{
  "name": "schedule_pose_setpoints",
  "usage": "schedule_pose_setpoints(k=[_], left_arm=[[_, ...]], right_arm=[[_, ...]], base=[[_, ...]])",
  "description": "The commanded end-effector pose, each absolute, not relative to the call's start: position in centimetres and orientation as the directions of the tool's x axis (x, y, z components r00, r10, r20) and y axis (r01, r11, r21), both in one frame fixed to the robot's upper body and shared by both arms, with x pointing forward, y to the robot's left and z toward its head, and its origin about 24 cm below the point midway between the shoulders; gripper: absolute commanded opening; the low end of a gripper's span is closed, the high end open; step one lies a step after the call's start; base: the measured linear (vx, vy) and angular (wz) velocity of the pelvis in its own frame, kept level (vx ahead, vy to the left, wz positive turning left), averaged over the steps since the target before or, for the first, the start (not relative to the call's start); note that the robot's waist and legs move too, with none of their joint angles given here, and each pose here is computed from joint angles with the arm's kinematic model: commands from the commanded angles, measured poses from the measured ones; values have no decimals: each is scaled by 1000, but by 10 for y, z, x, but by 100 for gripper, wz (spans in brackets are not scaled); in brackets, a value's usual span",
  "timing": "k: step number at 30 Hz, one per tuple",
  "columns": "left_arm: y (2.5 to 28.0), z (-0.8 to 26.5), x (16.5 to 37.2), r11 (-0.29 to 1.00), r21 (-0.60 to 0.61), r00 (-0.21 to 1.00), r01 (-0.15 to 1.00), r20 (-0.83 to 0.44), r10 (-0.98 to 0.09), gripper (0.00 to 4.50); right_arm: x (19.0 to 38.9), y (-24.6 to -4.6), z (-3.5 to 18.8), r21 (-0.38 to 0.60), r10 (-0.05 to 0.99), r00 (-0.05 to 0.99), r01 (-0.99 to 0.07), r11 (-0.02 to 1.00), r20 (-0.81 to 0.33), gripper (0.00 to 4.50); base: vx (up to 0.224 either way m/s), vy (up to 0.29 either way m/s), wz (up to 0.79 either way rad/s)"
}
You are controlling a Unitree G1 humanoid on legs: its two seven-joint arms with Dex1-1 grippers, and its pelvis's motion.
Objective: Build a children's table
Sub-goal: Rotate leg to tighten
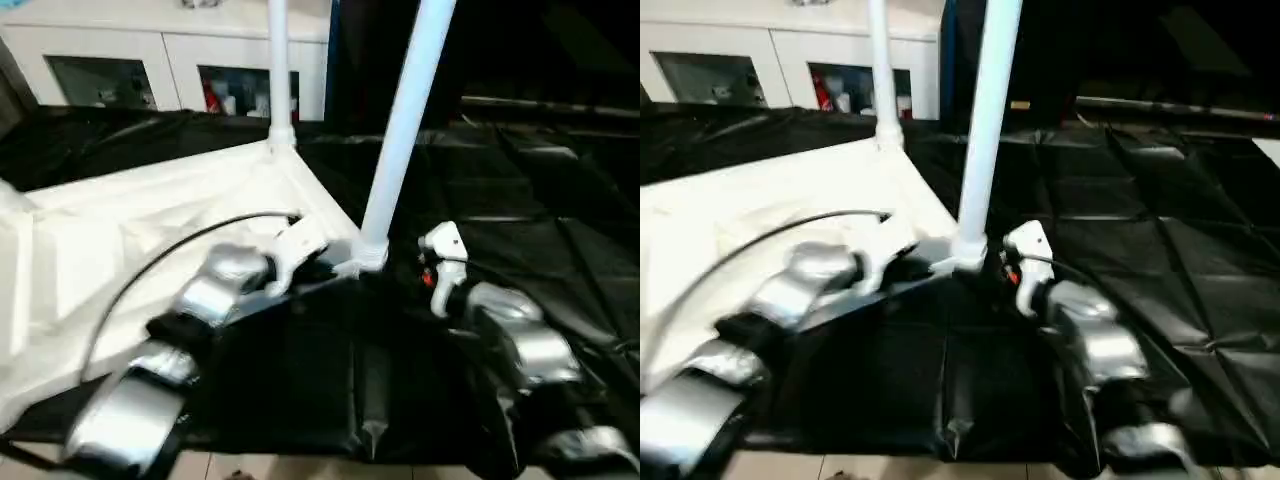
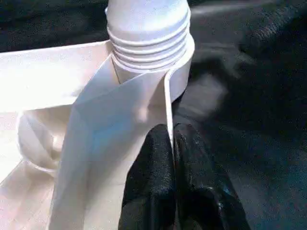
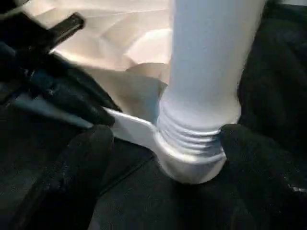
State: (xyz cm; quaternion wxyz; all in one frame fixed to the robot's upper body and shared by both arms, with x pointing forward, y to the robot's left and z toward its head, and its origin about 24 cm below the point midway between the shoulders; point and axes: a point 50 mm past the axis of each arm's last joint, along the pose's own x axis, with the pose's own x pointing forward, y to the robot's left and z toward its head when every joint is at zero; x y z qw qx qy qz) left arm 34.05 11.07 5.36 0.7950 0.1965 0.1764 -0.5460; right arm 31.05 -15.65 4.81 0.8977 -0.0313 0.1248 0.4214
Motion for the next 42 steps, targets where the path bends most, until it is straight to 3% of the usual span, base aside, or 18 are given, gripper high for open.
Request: schedule_pose_setpoints(k=[1, 7, 15, 27, 34, 36, 38, 39, 40, 42], left_arm=[[104, 52, 328, 190, 83, 206, 978, -492, -846, 0], [111, 55, 314, 81, 23, 82, 996, -483, -872, 0], [111, 59, 308, 56, 13, 55, 998, -468, -882, 0], [115, 59, 305, 68, 5, 62, 998, -479, -876, 0], [113, 56, 308, 116, 14, 109, 993, -474, -874, 0], [107, 53, 323, 267, 65, 267, 961, -459, -847, 0], [104, 52, 330, 339, 76, 335, 938, -454, -826, 0], [97, 51, 338, 414, 85, 404, 906, -457, -792, 0], [97, 51, 338, 417, 85, 407, 905, -457, -791, 0], [88, 51, 344, 470, 84, 452, 879, -462, -763, 0]], right_arm=[[307, -156, 52, 41, 785, 565, -805, 592, -253, 392], [302, -156, 54, 36, 827, 477, -860, 509, -299, 392], [296, -148, 49, 58, 863, 390, -901, 429, -322, 392], [294, -143, 45, 72, 871, 368, -909, 411, -325, 295], [298, -144, 40, 79, 838, 456, -863, 498, -300, 277], [305, -144, 27, 48, 735, 581, -772, 633, -349, 276], [308, -143, 20, 39, 672, 640, -713, 700, -372, 276], [311, -139, 12, 54, 587, 712, -618, 784, -385, 275], [311, -139, 12, 55, 584, 714, -614, 787, -386, 275], [317, -135, 8, 67, 480, 785, -496, 866, -391, 275]], base=[[0, 0, 0], [0, 0, 0], [0, 0, 0], [0, 0, 0], [0, 0, 0], [0, 0, 0], [0, 0, 0], [0, 0, 0], [0, 0, 0], [0, 0, 0]])
